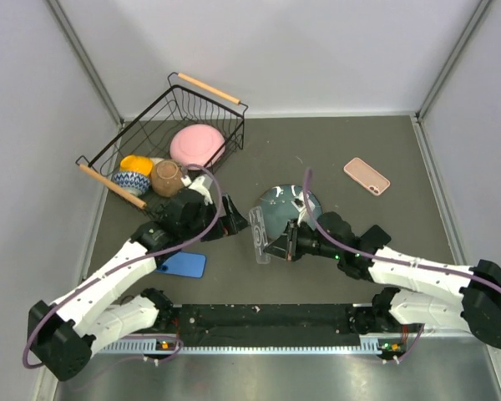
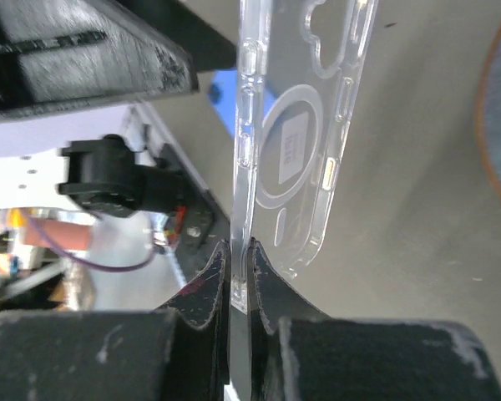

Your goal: Put the phone into the phone case

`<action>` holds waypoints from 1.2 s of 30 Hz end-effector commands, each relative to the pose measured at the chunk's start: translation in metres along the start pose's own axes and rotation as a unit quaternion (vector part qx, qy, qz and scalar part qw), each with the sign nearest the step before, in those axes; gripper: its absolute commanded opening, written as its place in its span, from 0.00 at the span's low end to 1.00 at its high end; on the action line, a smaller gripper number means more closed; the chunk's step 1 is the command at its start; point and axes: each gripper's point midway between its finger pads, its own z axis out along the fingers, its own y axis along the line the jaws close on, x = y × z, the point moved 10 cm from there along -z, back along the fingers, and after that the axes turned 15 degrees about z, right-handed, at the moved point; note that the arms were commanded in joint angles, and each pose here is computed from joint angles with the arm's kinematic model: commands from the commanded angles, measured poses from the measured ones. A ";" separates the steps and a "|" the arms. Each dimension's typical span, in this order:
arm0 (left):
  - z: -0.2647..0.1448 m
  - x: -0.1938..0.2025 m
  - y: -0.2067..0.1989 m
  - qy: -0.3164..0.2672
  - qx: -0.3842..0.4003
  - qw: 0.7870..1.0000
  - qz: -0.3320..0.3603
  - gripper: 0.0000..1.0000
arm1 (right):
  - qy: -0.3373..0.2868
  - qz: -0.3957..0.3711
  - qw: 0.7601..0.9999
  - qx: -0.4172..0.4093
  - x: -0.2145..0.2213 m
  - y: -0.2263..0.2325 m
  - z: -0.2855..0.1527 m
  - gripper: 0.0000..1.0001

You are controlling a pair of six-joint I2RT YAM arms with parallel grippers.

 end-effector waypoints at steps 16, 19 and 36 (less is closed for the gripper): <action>-0.086 -0.015 0.067 -0.139 -0.376 0.888 -0.227 0.91 | 0.097 -0.289 0.930 0.205 0.012 0.013 0.039 0.00; -0.092 -0.011 0.070 -0.152 -0.400 0.865 -0.264 0.91 | 0.111 -0.344 0.899 0.247 0.025 0.009 0.047 0.00; -0.072 0.022 0.085 -0.105 -0.431 0.805 -0.393 0.92 | 0.155 -0.394 0.833 0.357 0.084 -0.013 0.073 0.16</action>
